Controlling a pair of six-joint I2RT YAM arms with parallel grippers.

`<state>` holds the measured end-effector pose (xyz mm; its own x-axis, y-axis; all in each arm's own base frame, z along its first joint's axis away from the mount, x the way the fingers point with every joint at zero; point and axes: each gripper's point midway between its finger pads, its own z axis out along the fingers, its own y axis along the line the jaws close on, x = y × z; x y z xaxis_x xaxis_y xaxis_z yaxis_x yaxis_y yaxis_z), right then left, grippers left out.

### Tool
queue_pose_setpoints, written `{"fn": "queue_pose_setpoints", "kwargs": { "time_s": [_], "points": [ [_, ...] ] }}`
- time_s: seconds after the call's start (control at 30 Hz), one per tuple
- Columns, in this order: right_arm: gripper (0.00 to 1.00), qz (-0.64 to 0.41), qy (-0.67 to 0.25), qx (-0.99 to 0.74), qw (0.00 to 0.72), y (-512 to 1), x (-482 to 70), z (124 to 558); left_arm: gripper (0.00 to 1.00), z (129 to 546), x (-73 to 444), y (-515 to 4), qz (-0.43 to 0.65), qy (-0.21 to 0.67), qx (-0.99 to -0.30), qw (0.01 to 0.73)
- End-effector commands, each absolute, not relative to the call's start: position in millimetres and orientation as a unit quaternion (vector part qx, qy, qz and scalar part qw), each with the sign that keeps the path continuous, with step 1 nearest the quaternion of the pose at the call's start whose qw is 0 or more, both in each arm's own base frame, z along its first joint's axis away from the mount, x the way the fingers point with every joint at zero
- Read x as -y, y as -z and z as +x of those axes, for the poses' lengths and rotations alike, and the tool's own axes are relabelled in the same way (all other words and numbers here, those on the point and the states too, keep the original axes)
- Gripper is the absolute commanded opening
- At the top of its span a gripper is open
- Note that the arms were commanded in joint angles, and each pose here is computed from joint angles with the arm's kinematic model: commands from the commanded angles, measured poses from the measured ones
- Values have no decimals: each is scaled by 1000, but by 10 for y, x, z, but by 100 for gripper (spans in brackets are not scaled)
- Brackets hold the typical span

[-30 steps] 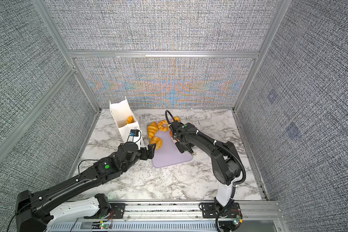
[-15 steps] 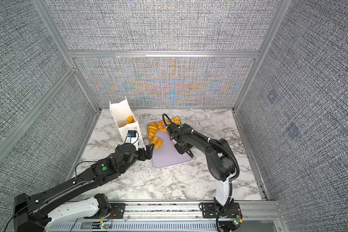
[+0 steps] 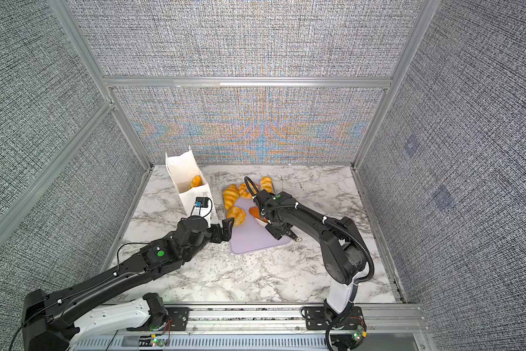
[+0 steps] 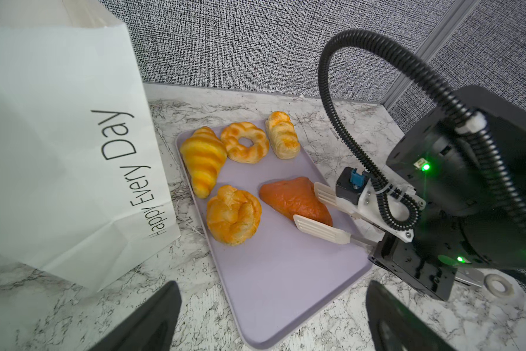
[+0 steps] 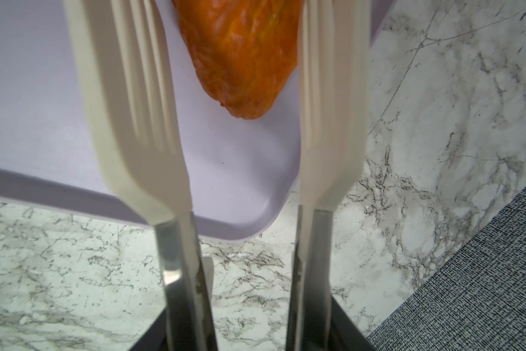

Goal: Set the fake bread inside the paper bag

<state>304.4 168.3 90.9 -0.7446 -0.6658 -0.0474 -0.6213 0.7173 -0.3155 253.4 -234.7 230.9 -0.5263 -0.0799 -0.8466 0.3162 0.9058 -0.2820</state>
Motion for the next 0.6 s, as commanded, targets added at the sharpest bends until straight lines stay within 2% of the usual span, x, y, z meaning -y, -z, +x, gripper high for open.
{"fn": "queue_pose_setpoints", "kwargs": {
  "time_s": [0.0, 0.37, 0.57],
  "points": [
    [53, -336, 145, -927, 84, -945, -1677, 3064, 96, 2539, 2396, -2361, 74, 215, -845, 484],
    [55, -329, 157, -929, 70, -832, -1711, 3126, 96, 2521, 2360, -2368, 67, 218, -845, 485],
    [51, -339, 168, -924, 60, -787, -1673, 3120, 96, 2517, 2326, -2382, 62, 216, -844, 488]
  ]
}}
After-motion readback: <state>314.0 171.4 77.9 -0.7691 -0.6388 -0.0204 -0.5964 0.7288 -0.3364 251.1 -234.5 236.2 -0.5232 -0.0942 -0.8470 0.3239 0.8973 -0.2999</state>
